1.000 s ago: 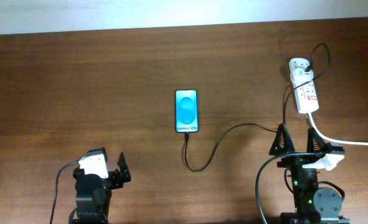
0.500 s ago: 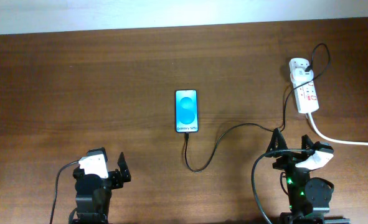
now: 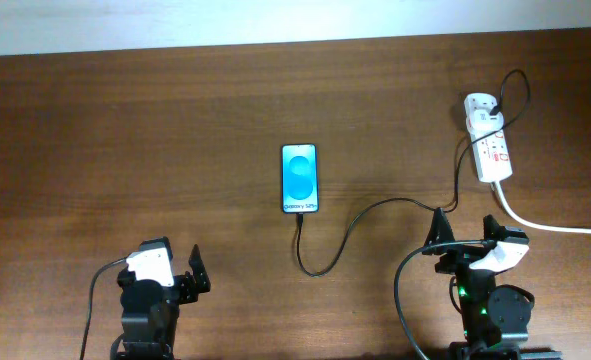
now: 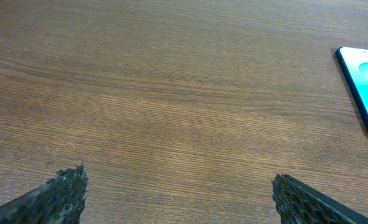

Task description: Plug charger to phone and switch on socket

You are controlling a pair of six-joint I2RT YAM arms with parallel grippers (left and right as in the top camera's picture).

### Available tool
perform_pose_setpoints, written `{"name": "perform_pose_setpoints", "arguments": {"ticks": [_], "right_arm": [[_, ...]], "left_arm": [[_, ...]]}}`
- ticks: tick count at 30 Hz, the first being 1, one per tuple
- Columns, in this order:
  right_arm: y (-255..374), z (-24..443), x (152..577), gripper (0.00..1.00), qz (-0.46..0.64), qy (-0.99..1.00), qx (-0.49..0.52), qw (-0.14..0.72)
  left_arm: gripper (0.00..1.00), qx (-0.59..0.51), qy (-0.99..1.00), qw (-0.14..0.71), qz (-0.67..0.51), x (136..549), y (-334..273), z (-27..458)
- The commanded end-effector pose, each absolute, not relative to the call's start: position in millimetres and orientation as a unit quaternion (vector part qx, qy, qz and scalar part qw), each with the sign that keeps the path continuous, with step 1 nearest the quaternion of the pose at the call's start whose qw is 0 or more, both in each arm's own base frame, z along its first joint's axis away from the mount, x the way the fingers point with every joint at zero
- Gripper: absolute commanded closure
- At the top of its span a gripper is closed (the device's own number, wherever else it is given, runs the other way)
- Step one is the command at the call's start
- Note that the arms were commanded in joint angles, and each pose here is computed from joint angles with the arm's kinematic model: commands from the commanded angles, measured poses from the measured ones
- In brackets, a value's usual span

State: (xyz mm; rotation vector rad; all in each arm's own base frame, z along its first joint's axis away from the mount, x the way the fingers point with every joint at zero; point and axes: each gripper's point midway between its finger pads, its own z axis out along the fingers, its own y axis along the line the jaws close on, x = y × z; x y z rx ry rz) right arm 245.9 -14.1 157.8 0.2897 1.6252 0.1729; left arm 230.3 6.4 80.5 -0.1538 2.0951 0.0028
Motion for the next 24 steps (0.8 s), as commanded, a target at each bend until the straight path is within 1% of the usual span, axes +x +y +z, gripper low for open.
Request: {"name": "perform_pose_setpoints", "arguments": {"ticks": [1,12,15,17,20,24], "right_arm": [[-14,156,246,0.02,0.072,0.722,0.128,0.676],[-14,156,246,0.02,0.072,0.722,0.128,0.676],[-14,156,246,0.02,0.072,0.722,0.128,0.676],[-14,156,246,0.02,0.072,0.722,0.128,0.676],[-14,156,246,0.02,0.072,0.722,0.128,0.676],[-14,156,246,0.02,0.072,0.722,0.128,0.676]], "left_arm": [[0.01,-0.065,0.865,0.497,-0.002,230,6,79],[0.01,-0.065,0.865,0.497,-0.002,230,6,79],[0.01,-0.078,0.863,0.500,0.020,230,15,81],[0.01,-0.079,0.851,0.520,0.018,231,15,90],[0.01,-0.081,0.797,0.598,0.002,241,13,125],[0.01,-0.082,0.745,0.661,-0.009,249,12,152]]}}
